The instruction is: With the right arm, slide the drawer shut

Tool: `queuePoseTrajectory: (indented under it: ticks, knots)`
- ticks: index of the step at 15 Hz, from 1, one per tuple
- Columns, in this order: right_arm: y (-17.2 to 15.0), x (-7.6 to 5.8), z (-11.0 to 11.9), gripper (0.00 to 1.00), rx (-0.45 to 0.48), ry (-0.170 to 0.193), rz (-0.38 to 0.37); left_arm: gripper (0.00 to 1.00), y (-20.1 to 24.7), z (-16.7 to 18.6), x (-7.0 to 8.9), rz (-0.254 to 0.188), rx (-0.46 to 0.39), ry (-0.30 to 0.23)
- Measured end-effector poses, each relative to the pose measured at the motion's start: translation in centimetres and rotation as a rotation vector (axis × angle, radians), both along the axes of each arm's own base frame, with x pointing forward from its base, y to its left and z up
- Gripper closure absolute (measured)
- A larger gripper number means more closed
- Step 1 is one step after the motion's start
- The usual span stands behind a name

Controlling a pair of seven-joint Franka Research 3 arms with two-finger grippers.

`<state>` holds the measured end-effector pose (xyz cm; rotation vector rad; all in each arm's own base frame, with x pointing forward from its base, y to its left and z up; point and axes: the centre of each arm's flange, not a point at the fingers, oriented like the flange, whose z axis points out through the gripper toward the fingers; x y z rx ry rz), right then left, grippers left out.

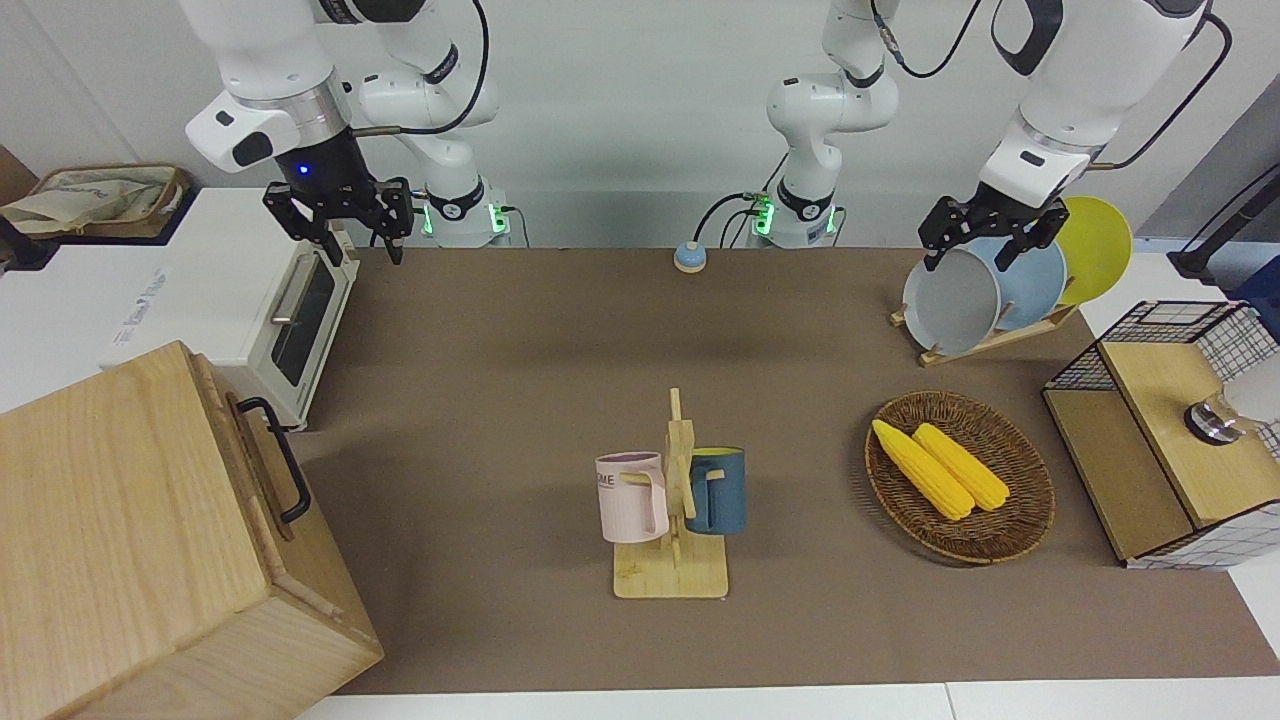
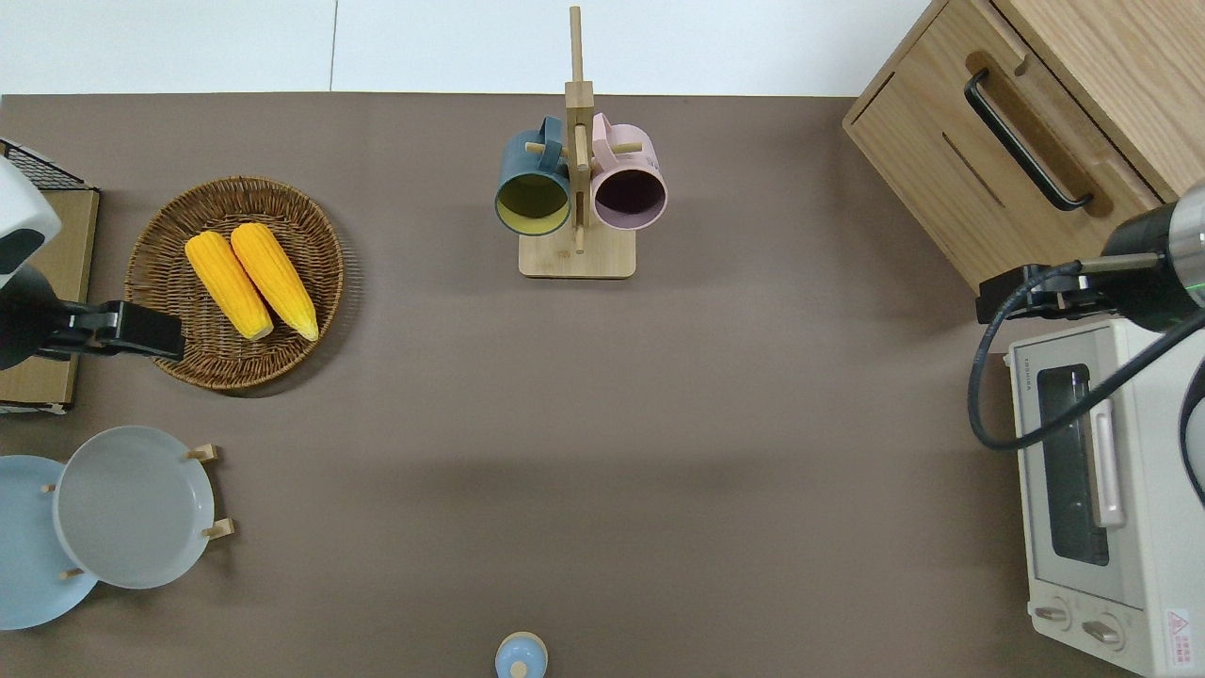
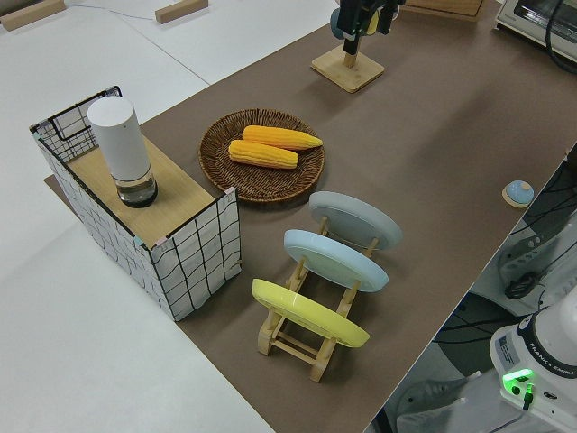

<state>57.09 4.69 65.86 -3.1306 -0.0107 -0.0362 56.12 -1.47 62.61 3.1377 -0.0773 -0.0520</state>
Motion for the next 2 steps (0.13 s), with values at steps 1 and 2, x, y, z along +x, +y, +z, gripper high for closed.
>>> queuePoseTrajectory:
  ticks: [1,2]
  knots:
    - [-0.08,0.0,0.0,0.11,0.0,0.0,0.0,0.0,0.0,0.0,0.0,0.0,0.0,0.0]
    - [-0.1,-0.01,-0.01,0.02,-0.001,0.001,0.001,0.0,0.0,0.0,0.0,0.0,0.0,0.0]
